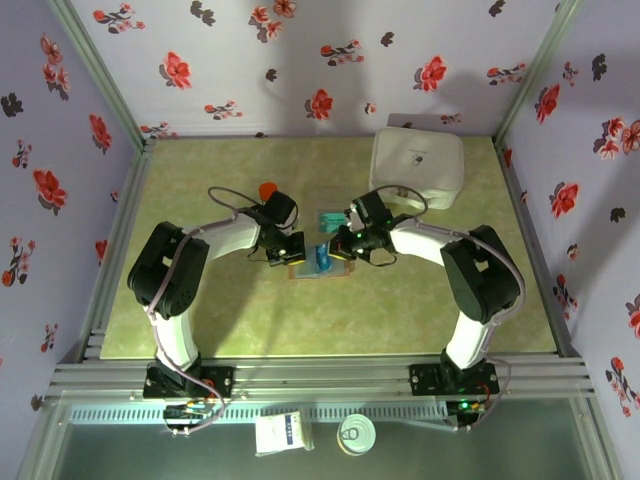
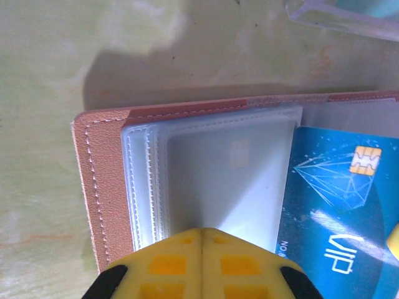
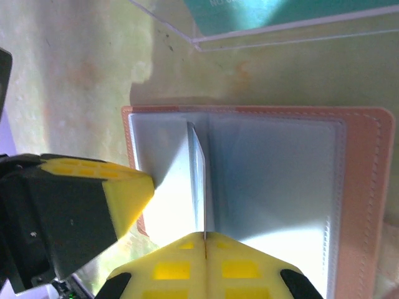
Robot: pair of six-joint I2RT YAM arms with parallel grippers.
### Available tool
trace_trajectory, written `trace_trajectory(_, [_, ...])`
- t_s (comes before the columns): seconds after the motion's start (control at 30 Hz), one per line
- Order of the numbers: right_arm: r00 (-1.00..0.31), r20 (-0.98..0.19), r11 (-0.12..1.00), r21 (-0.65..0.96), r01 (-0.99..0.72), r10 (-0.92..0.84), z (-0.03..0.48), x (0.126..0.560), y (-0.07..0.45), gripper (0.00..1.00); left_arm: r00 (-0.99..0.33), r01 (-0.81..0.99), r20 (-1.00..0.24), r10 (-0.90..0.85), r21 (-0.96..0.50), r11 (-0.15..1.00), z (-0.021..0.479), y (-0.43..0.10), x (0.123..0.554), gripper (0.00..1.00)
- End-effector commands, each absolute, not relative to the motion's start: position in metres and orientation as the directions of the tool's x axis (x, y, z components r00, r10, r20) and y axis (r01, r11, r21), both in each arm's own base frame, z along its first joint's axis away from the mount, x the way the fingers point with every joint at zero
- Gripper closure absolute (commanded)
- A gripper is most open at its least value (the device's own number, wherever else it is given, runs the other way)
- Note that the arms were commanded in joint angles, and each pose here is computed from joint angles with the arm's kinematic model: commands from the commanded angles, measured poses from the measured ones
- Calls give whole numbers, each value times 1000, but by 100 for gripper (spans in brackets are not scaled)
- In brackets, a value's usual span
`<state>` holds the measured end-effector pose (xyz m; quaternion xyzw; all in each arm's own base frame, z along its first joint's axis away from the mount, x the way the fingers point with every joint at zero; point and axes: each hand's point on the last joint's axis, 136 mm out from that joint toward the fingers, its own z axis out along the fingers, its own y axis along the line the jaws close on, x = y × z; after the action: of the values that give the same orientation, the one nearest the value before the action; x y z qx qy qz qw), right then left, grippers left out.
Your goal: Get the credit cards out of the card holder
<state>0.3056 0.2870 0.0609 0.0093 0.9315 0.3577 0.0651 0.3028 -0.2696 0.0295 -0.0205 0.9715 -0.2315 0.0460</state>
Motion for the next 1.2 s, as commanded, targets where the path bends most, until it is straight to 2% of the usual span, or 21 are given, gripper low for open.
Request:
trace_trajectory(0.0, [-984,-179,795,598,-103,7,77,307,274,98,-998,-15,-56,-42,-422,907,21,-263,296,100])
trace_trajectory(0.23, [-936,-311,816,490,-308,-167,108,315,267,100,-994,6,-101,-45,-456,890,43,-268,303,95])
trace_trajectory(0.4, [-827,-414,782,335,-526,-379,128,323,259,100,-989,12,-133,-58,-475,880,57,-267,308,93])
trace_trajectory(0.53, [-678,-495,705,171,-689,-543,147,338,255,100,-987,5,-146,-74,-477,879,63,-260,308,92])
trace_trajectory(0.63, [-487,-532,553,41,-832,-693,161,344,257,100,-985,-3,-151,-85,-474,881,63,-253,307,92])
trace_trajectory(0.7, [-377,-530,479,-63,-876,-759,166,351,254,100,-984,-14,-150,-96,-474,881,61,-247,305,92])
trace_trajectory(0.8, [-281,-495,406,-164,-899,-822,171,365,250,100,-983,-25,-150,-109,-471,882,60,-239,302,91])
trace_trajectory(0.97, [-169,-437,260,-158,-953,-884,171,375,252,100,-981,-45,-147,-128,-470,881,57,-227,298,88])
trace_trajectory(1.17, [-118,-412,174,-102,-979,-903,169,394,255,100,-980,-67,-136,-146,-465,883,53,-215,297,87])
